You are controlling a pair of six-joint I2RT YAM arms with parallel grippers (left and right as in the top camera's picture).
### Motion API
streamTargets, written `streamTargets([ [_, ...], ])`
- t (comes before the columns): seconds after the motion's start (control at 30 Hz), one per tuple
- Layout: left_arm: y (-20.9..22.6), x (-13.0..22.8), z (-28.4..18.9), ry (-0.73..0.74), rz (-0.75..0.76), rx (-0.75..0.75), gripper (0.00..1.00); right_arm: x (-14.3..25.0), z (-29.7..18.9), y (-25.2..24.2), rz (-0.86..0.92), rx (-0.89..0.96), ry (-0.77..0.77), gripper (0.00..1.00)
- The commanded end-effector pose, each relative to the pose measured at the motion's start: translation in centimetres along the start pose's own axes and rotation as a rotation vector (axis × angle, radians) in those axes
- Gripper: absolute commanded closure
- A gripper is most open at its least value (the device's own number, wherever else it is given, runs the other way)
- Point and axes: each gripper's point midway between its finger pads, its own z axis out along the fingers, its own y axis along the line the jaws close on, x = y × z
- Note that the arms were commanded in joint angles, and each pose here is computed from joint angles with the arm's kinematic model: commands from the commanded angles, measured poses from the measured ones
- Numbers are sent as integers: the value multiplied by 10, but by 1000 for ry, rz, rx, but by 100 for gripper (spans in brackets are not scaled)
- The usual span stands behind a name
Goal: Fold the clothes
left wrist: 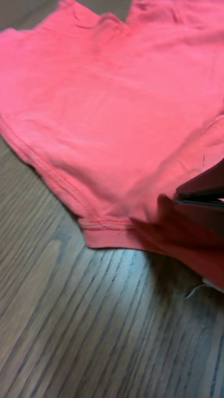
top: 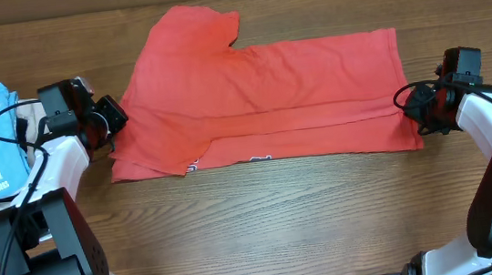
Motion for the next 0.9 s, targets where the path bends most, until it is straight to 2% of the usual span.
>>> streamTargets([
  [0.0, -15, -16, -12, -43, -5, 48, 96, -2, 3, 0, -7, 9, -6, 68],
  [0.2, -17, -8, -11, -13, -3, 47, 96, 5, 13, -4, -4, 21, 26, 69],
  [0.37, -45, 3, -11, 35, 24, 170, 96, 4, 13, -4, -4, 20, 24, 69],
  [0.53, -63, -1, -15, 40, -30, 265, 96, 4, 13, -3, -4, 20, 24, 69],
  [0.77, -62, -6, -14, 15, -29, 252, 96, 4, 13, -3, -4, 20, 24, 69],
  [0.8, -62, -7, -14, 13, -28, 253, 95, 4, 13, -3, -4, 20, 24, 69],
  [0.83, -62, -7, -14, 12, -28, 251, 87, 4, 13, -3, -4, 20, 24, 69],
  [0.87, -61, -7, -14, 10, -28, 245, 73, 4, 13, -3, -4, 20, 24, 69],
])
